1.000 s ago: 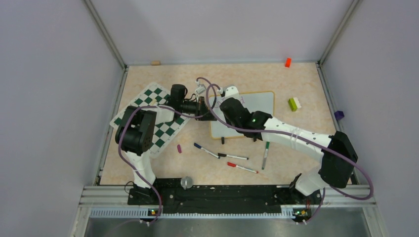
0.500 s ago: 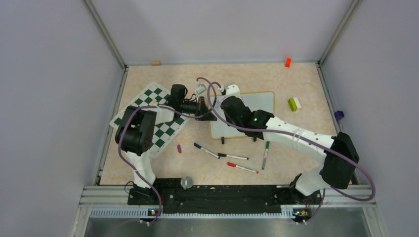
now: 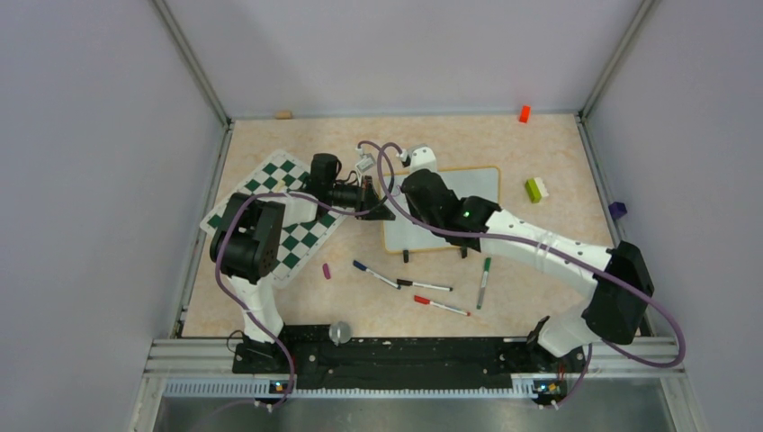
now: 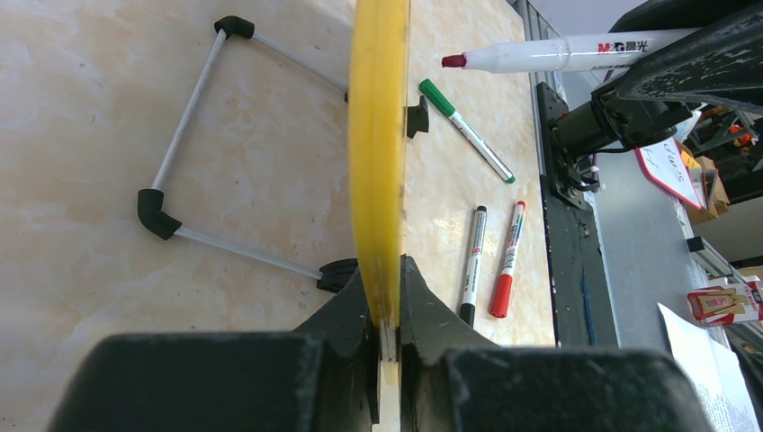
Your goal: Write a sentence on the whiteboard
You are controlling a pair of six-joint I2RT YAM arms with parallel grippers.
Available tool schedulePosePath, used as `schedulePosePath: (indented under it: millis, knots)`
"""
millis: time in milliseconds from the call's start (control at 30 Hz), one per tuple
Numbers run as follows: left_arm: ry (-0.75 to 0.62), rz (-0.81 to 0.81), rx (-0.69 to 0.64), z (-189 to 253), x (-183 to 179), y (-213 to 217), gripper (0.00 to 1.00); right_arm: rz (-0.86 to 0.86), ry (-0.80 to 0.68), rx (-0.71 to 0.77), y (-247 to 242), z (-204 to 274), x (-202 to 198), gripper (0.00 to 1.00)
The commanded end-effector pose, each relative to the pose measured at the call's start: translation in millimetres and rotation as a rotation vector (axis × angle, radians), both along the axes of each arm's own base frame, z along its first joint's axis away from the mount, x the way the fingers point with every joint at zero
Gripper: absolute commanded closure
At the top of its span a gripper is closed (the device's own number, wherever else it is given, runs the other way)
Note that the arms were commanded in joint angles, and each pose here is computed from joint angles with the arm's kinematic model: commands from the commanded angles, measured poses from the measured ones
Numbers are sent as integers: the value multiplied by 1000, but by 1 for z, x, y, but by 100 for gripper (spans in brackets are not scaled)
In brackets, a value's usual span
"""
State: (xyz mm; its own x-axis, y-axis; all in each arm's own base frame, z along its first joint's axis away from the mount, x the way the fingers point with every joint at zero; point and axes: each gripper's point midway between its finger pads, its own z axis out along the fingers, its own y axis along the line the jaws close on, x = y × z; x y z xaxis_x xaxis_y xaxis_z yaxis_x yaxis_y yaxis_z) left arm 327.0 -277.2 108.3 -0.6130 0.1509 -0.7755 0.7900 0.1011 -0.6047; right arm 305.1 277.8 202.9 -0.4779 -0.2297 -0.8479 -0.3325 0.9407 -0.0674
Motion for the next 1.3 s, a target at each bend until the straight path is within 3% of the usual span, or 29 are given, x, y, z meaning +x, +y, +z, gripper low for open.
schedulePosePath:
  millis: [0,1267]
  knots:
    - [-31,-8,25,-7,-4,-4,100,-22,-49,17,3,19,10,100]
    - [-32,-8,26,-7,-4,-4,100,-15,69,-24,-9,-34,-10,100]
